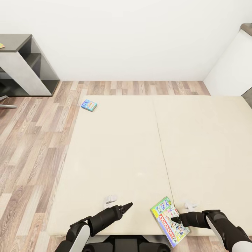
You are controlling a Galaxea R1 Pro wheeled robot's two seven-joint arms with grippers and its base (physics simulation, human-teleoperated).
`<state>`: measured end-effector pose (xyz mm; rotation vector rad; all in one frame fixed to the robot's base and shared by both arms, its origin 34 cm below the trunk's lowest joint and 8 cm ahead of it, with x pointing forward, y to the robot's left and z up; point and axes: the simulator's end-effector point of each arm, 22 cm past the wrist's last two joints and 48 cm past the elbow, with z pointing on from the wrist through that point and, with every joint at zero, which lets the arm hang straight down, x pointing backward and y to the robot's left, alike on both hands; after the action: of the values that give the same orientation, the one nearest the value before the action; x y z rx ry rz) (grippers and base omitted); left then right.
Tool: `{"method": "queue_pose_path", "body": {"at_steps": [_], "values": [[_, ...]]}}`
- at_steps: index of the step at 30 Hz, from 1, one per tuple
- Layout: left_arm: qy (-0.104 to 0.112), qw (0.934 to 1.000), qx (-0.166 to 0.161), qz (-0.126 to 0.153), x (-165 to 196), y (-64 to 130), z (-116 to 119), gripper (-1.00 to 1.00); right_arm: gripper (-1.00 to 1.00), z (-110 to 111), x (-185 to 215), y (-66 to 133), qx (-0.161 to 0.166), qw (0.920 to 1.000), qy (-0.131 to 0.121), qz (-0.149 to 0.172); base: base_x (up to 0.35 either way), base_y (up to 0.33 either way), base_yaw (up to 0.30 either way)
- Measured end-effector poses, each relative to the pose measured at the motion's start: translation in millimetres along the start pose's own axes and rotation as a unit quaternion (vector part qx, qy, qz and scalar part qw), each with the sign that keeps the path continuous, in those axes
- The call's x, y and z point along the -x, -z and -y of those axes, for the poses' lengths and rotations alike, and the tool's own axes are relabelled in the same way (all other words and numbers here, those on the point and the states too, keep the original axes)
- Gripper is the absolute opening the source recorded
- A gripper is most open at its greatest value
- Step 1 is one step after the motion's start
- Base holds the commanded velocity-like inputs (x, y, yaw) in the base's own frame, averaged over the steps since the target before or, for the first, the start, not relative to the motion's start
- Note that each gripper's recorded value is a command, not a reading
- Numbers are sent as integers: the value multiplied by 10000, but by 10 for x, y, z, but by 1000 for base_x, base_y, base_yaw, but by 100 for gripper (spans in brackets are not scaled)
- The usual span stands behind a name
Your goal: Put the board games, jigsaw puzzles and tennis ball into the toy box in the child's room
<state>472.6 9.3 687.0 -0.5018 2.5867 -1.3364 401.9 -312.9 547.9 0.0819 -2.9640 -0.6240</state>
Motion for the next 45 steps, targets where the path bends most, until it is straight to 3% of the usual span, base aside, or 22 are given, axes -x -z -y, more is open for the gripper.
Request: {"method": "queue_pose_path", "body": {"at_steps": [19, 45], "values": [[-3, 10000, 8, -2, -2, 0, -4, 100, 100, 33, -299, -80, 7, 9992, -279, -297, 0, 0, 0], [51, 10000, 43, -62, -65, -12, -45, 100, 100, 135, -348, -98, -228, 9987, -320, -335, 0, 0, 0]]}}
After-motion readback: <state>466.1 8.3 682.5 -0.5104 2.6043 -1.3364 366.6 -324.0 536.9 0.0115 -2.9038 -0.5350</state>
